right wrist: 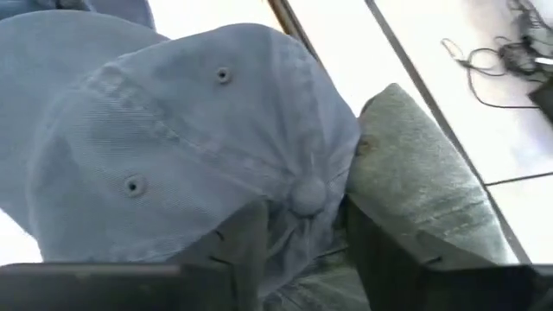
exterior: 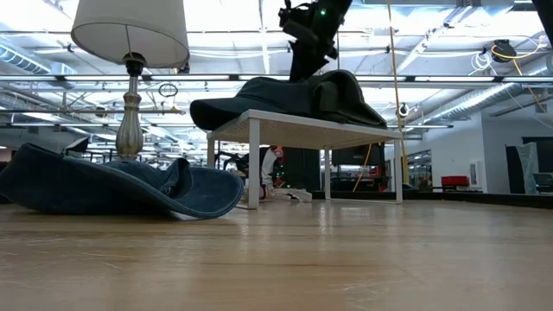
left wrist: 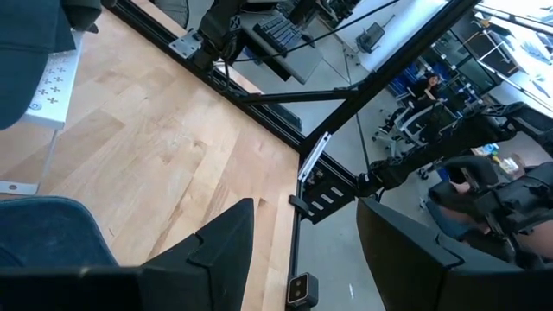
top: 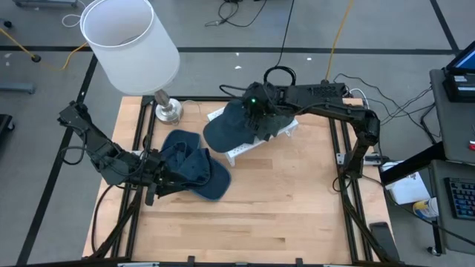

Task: Pick & Place hat
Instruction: Put the blue cap on the shelf, then stack the blue cap on top of the other blue cap on the shelf

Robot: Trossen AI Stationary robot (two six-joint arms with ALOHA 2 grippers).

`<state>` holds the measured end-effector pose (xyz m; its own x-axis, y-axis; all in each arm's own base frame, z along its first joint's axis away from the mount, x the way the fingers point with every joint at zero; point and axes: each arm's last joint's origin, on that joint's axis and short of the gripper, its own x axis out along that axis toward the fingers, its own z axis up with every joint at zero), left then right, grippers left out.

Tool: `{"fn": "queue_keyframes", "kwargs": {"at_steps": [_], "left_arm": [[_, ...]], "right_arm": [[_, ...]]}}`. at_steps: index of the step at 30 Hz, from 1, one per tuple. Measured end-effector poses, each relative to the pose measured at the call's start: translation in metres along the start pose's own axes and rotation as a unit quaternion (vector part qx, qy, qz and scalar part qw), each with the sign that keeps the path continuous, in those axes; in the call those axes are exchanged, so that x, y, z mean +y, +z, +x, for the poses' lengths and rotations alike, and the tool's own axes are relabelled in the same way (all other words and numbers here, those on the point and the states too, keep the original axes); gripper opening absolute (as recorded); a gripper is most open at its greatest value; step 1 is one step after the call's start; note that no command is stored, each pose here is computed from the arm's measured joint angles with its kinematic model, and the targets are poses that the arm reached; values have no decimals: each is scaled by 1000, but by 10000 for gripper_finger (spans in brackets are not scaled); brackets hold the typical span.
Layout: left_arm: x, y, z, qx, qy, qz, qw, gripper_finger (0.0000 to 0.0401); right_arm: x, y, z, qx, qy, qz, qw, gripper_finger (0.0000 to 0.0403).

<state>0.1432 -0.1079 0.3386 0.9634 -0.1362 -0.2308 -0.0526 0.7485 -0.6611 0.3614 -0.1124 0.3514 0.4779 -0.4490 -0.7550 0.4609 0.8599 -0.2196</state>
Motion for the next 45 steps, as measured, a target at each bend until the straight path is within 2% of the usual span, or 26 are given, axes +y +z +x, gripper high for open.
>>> {"fn": "queue_keyframes", "kwargs": {"at_steps": [7, 13, 18, 24, 27, 30, 33, 39, 42, 45], "left_arm": [[0, 0, 0, 0, 0, -4, 1000, 209], [0, 0, 0, 0, 0, -12, 1000, 209], [0, 0, 0, 0, 0, -46, 999, 209], [0, -1, 0, 10, -7, -66, 998, 209], [-1, -3, 3, 22, -10, -57, 998, 209], [-2, -9, 10, 34, -1, -45, 998, 209], [-2, -19, 21, 58, 10, -40, 997, 209], [1, -43, 49, 109, 51, -24, 992, 209], [-1, -50, 61, 156, 87, 16, 984, 209], [-7, -49, 69, 211, 135, 67, 966, 209]], "right_arm": [[-7, 4, -17, -34, -20, 13, 999, 196], [-12, 4, -37, -59, -15, 35, 998, 195], [-7, 3, -51, -74, -2, 70, 995, 190], [18, 1, -70, -90, 36, 81, 992, 194], [35, -1, -79, -98, 67, 86, 989, 198], [54, -6, -91, -94, 116, 71, 986, 197], [73, -13, -105, -94, 141, 58, 984, 193], [110, -27, -127, -102, 155, 35, 982, 191], [125, -34, -140, -105, 178, 23, 978, 191], [138, -43, -148, -99, 193, 2, 976, 191]]}}
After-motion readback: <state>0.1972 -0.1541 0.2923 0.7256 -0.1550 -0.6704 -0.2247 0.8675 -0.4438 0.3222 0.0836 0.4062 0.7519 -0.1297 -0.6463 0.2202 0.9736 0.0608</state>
